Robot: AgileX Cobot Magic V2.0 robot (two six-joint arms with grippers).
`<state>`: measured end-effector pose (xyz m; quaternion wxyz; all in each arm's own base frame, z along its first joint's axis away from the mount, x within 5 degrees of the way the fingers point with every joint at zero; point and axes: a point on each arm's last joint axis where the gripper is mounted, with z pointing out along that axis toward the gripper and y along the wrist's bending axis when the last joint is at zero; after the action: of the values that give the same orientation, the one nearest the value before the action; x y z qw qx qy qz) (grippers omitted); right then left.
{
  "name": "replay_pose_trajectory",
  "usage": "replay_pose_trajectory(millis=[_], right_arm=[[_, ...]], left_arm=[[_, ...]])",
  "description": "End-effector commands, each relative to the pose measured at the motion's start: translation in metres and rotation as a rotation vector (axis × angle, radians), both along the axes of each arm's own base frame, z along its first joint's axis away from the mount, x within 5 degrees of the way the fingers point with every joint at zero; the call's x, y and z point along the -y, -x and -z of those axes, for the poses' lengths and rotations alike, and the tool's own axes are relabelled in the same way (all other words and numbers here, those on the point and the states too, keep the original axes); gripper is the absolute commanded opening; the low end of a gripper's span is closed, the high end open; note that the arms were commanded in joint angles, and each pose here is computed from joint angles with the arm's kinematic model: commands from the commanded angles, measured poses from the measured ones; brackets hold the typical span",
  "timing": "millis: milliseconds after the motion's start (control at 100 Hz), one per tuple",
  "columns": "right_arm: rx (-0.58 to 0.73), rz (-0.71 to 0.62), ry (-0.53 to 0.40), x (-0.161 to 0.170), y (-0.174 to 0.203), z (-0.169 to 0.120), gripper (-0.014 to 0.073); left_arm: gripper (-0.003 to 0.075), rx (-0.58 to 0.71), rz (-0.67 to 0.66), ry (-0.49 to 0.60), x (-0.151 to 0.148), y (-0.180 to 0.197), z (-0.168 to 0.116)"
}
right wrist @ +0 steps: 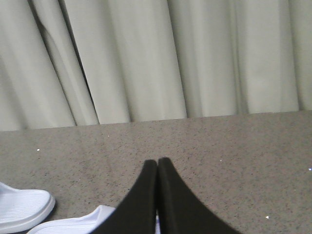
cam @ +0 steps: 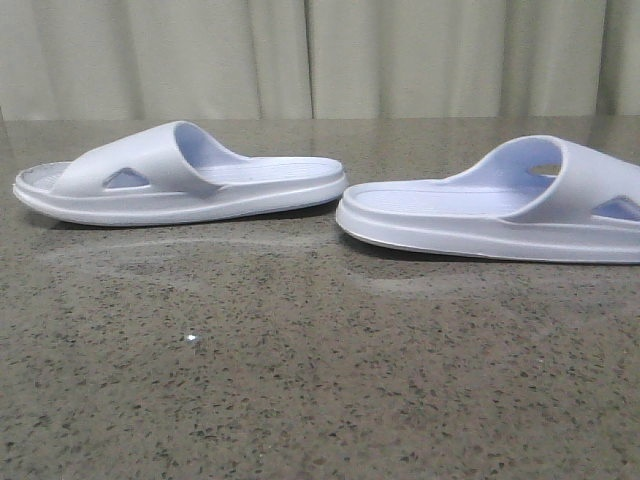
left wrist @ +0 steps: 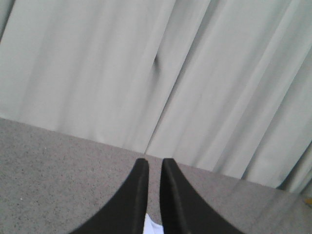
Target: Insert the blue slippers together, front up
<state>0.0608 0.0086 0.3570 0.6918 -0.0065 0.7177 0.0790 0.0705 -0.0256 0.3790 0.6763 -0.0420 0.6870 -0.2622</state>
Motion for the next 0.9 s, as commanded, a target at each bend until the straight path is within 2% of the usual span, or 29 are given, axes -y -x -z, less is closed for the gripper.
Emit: replay_pose_trajectory(millis=[0,90,180,250,360,430,520,650,890], right_arm=[[0.035,-0.01,-0.05,-0.002,-0.008,-0.021,-0.0104],[0.01,-0.033,-0.112,-0.004,-0.013,-0.02,-0.0059],[-0.018,-0.059,-0.185,-0.007,-0.016,-0.019,0.0067],[-0.025,-0.072,-0.22,-0.009,-0.017,-0.019,0.0195],[-0.025,-0.08,-0.253,-0.009,-0.018,-0.02,0.0417],[-0.031,-0.08,-0.254,-0.01,-0.019,-0.019,0.0503],[-0.035,-0.08,-0.256,-0.01,-0.02,-0.018,0.0518],[-0.029,-0.079,-0.257,-0.01,-0.02,-0.019,0.0518],[-0.023,-0.079,-0.263,-0.01,-0.02,-0.02,0.0518]], left_arm=[[0.0016,-0.012,0.01,0.009,0.002,-0.012,-0.014],[0.002,-0.054,0.018,0.012,0.004,-0.02,-0.01],[0.0069,-0.087,0.031,0.015,0.006,-0.025,-0.007],[0.0155,-0.1,0.033,0.013,0.006,-0.027,-0.006],[0.0343,-0.106,0.033,0.012,0.007,-0.028,-0.005],[0.0459,-0.107,0.034,0.016,0.007,-0.028,-0.005],[0.054,-0.115,0.044,0.028,0.008,-0.028,-0.005],[0.054,-0.145,0.054,0.025,0.009,-0.029,0.0],[0.054,-0.297,0.014,0.185,0.01,-0.058,0.027]])
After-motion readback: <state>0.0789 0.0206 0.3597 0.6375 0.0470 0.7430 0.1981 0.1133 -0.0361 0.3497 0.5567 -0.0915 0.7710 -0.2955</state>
